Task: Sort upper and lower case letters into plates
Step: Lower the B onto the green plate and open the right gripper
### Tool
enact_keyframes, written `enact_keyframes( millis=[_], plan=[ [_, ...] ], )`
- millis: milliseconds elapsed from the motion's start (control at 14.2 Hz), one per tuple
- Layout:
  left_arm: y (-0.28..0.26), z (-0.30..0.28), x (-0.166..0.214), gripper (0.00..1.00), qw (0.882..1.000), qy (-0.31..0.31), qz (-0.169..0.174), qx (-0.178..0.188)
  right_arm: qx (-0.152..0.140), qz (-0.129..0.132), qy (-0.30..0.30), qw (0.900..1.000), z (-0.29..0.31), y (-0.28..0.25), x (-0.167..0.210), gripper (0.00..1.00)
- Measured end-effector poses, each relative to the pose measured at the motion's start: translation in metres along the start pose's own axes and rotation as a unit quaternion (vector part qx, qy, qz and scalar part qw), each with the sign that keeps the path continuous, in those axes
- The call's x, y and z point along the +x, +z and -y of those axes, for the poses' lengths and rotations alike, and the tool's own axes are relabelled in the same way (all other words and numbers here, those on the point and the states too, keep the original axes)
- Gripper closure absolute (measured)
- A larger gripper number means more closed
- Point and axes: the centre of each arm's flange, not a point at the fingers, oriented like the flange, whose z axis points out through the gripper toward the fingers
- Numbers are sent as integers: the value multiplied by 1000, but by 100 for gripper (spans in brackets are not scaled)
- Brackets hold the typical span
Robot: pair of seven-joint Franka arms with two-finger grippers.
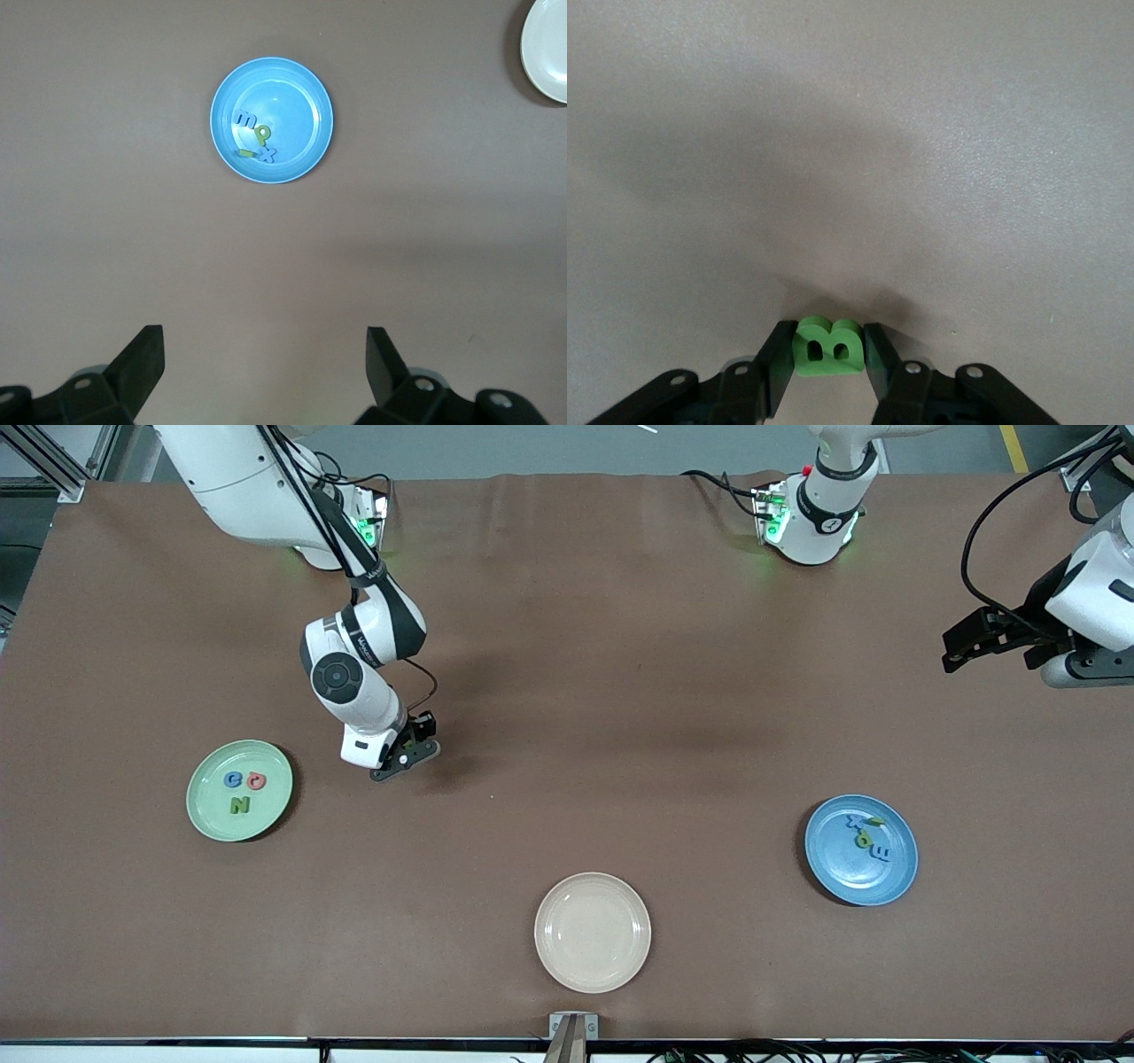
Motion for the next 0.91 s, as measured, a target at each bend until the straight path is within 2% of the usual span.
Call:
enact_keyframes(
  millis=[70,281,492,562,703,914],
  plan=[
    [0,0,0,0,1000,0,0,0,0,-1,0,1000,0,-4,0,64],
    [0,0,0,0,1000,0,0,0,-1,4,22,1000,-26,-6,-2,65],
    [0,0,0,0,1000,0,0,0,18,56,28,998,-113,-53,-8,65],
    [0,0,0,0,1000,0,0,0,25,60,25,998,-152,-79,-13,65],
    [0,0,0,0,1000,0,0,0,31,43,11,999,-232,-112,-39,65],
    [0,0,0,0,1000,0,0,0,23,14,-2,1000,-299,-102,-70,65]
  ],
)
